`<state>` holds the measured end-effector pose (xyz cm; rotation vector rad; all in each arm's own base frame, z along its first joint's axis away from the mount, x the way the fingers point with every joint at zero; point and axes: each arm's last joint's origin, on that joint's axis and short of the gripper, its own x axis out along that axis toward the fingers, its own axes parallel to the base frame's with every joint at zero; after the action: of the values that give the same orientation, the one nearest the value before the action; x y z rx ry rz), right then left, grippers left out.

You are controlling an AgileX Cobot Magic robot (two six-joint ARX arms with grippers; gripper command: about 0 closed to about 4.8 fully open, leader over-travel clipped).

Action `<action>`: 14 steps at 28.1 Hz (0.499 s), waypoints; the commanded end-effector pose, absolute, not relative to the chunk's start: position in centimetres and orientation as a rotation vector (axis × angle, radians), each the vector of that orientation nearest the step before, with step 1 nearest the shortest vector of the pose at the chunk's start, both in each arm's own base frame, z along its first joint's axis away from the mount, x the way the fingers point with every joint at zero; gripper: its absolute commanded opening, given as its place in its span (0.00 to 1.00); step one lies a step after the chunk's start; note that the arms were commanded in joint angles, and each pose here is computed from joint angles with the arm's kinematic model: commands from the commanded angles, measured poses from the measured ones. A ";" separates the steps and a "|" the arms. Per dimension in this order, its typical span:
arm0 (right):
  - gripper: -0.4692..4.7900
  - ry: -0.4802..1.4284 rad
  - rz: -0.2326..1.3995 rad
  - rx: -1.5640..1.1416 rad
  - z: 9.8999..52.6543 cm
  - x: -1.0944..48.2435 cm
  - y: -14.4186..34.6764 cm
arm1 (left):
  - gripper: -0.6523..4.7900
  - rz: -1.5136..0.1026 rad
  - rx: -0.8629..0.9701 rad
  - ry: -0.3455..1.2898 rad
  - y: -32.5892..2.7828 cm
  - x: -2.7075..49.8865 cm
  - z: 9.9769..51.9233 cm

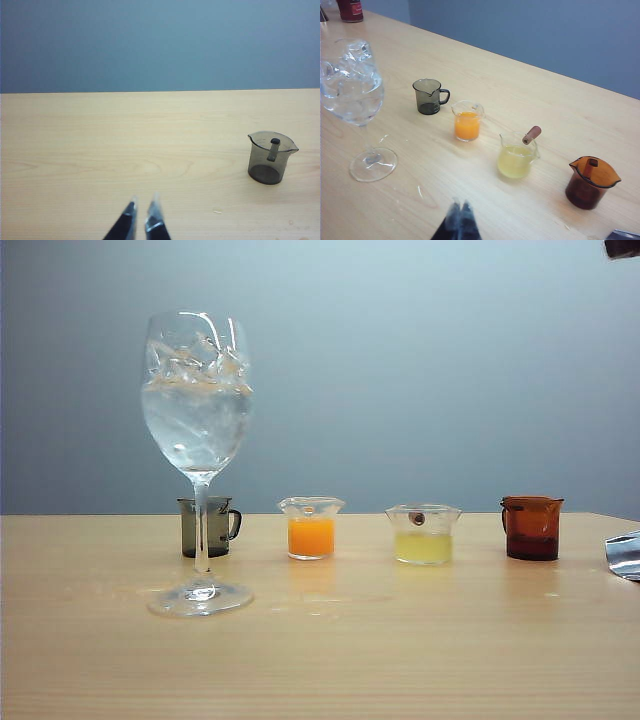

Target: Pick up the first measuring cup from the left, pour the coconut rum inside into the goblet, and finally put the measuring cup back in its original place.

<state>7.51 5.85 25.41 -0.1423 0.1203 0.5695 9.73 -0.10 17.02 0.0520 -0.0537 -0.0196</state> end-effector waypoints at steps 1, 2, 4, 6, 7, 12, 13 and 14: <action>0.08 0.117 0.405 -0.150 25.5 7.8 5.4 | 0.18 -0.023 0.053 -0.069 -0.1 9.7 17.2; 0.08 0.118 0.329 -0.153 25.3 8.0 5.2 | 0.18 -0.023 0.053 -0.069 -0.1 9.7 17.2; 0.08 0.130 0.158 -0.161 24.5 8.5 4.4 | 0.18 -0.023 0.053 -0.069 -0.1 9.7 17.2; 0.08 0.115 0.037 -0.139 23.1 9.1 3.4 | 0.18 -0.023 0.053 -0.069 -0.1 9.7 17.2; 0.08 0.102 0.022 -0.127 22.6 9.4 3.1 | 0.18 -0.023 0.053 -0.069 -0.1 9.7 17.2; 0.08 -0.009 0.133 -0.079 21.0 9.9 2.0 | 0.18 -0.023 0.053 -0.069 -0.1 9.7 17.2; 0.08 -0.038 0.154 -0.077 20.8 9.9 1.7 | 0.18 -0.024 0.053 -0.069 -0.1 9.7 17.2; 0.08 -0.057 0.155 -0.081 20.6 9.8 1.5 | 0.18 -0.024 0.053 -0.069 -0.1 9.7 17.2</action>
<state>9.94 1.53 20.20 -0.0831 0.0208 0.0913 9.73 -0.10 17.02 0.0520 -0.0538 -0.0200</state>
